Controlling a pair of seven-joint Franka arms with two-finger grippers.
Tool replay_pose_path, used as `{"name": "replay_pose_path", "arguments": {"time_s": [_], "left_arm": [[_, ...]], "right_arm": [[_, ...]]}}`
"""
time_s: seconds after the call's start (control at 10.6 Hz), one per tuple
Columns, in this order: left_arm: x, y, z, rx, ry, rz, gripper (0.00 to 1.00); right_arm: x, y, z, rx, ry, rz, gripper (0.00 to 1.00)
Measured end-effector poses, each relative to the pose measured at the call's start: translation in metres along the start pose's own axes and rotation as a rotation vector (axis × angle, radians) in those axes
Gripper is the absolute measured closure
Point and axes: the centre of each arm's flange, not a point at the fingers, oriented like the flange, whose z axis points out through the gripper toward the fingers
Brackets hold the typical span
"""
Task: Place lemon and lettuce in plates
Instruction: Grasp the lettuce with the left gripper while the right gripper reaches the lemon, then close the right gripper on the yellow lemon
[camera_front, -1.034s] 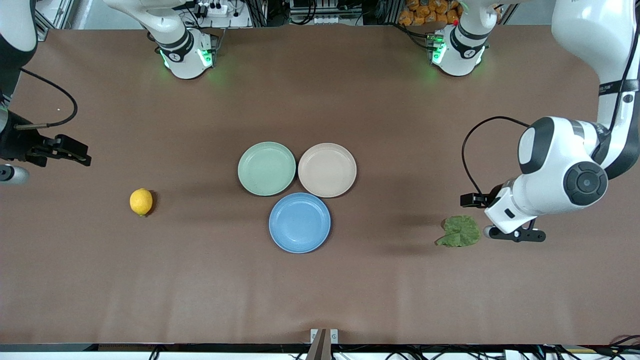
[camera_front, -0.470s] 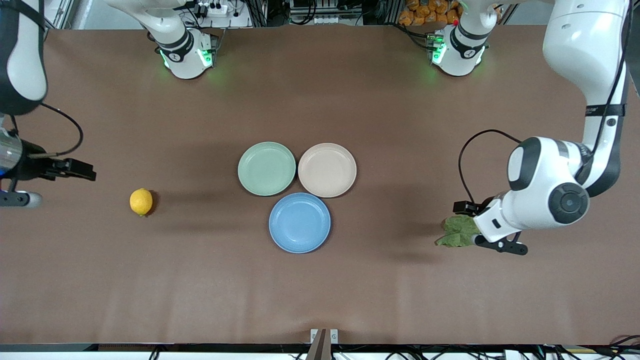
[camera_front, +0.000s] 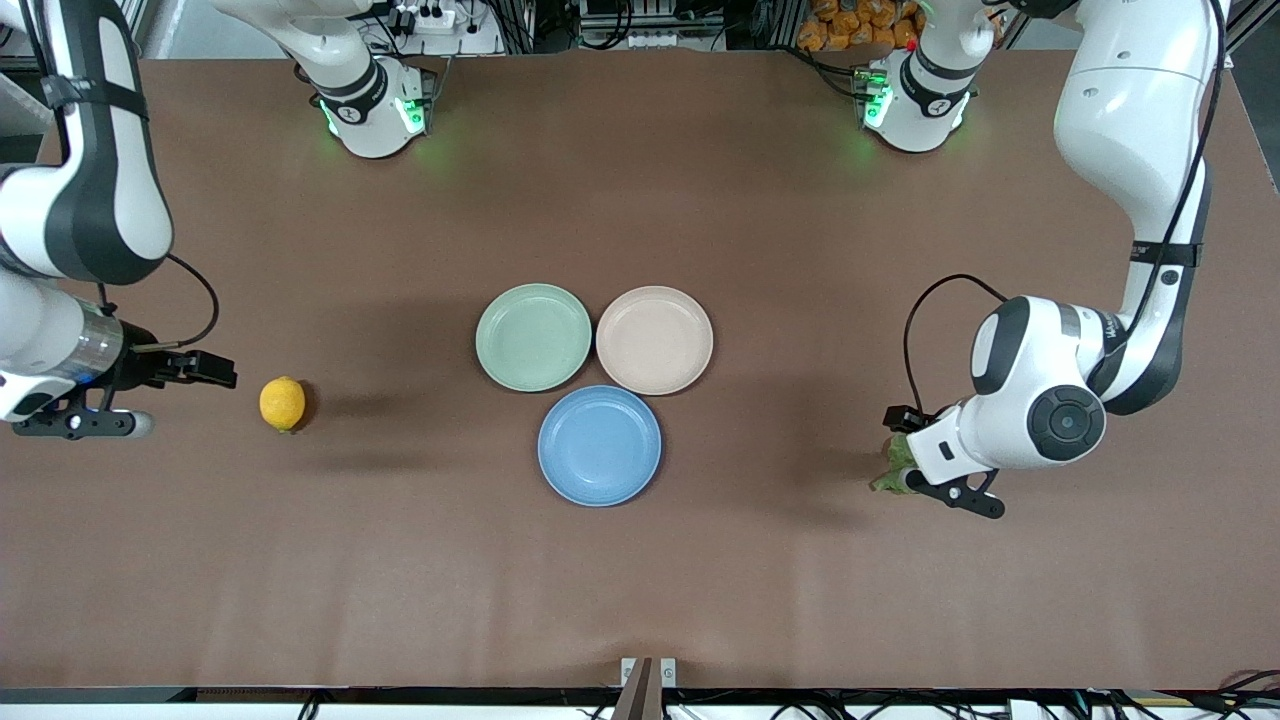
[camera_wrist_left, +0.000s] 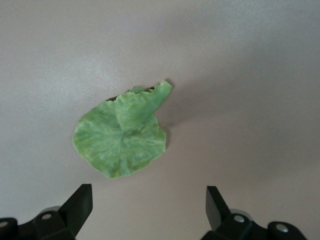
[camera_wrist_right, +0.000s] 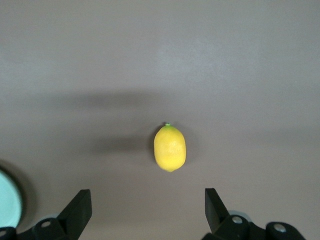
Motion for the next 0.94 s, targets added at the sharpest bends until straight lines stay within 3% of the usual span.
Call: {"name": "replay_pose_path", "arguments": {"time_s": [0.38,0.94], "left_arm": [[0.01,-0.003,0.033,-0.009,0.02,0.018,0.0],[0.021,-0.009,0.07,0.03,0.052,0.044,0.0]], "right_arm": [[-0.015,0.024,0.09,0.042,0.015,-0.062,0.0],[-0.015,0.031,0.171,0.017,0.065,-0.059,0.0]]}}
